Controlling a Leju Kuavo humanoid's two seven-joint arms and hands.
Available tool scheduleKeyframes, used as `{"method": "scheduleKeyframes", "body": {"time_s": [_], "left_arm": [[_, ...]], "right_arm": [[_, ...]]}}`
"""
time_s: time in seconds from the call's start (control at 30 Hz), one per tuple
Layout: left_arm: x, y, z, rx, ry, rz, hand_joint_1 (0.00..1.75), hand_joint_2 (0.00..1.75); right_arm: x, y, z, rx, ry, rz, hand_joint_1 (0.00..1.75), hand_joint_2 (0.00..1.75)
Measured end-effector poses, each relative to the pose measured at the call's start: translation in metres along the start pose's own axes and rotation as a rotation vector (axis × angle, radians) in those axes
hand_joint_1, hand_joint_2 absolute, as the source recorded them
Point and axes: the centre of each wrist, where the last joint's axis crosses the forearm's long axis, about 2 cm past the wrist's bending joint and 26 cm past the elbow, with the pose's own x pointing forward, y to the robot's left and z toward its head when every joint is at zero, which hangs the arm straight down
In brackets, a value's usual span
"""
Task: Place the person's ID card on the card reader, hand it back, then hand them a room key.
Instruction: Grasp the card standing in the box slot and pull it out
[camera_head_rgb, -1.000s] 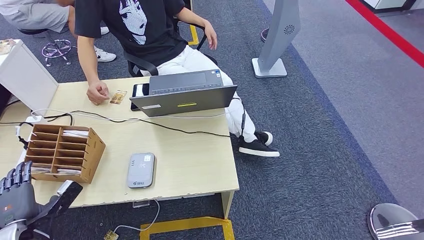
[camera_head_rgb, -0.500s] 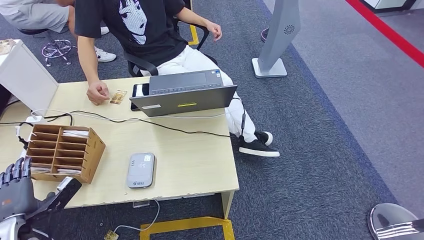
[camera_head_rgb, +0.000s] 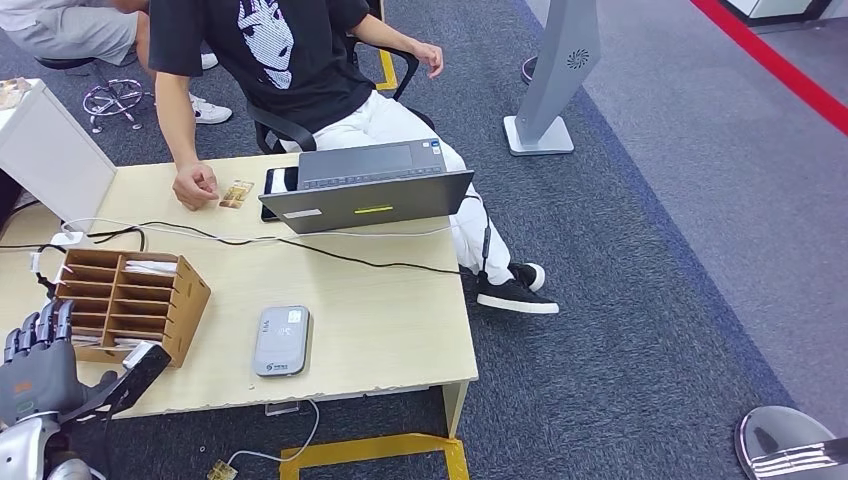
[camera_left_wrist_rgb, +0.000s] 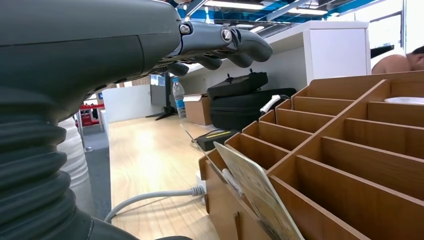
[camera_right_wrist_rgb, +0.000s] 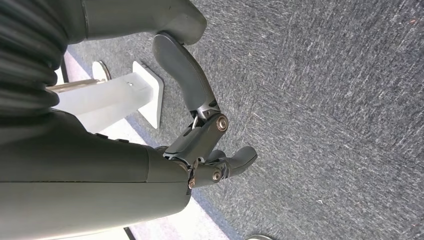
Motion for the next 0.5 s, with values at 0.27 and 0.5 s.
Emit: {"method": "scheduleKeyframes", "body": {"time_s": [0.27,0.5], "left_arm": [[0.0014,-0.0007,0.0002,-0.001,-0.003,0.003,0.00,1.75],[0.0011,-0.0021,0.0008,-0.007,-0.006,0.016,0.00,1.75]], "right_arm": [[0.0023,0.0016,0.0007,0.001,-0.001,-0.002,0.00,1.75],[0.0047,0.0038,0.0017,0.003,-0.005,0.002,0.00,1.75]]}}
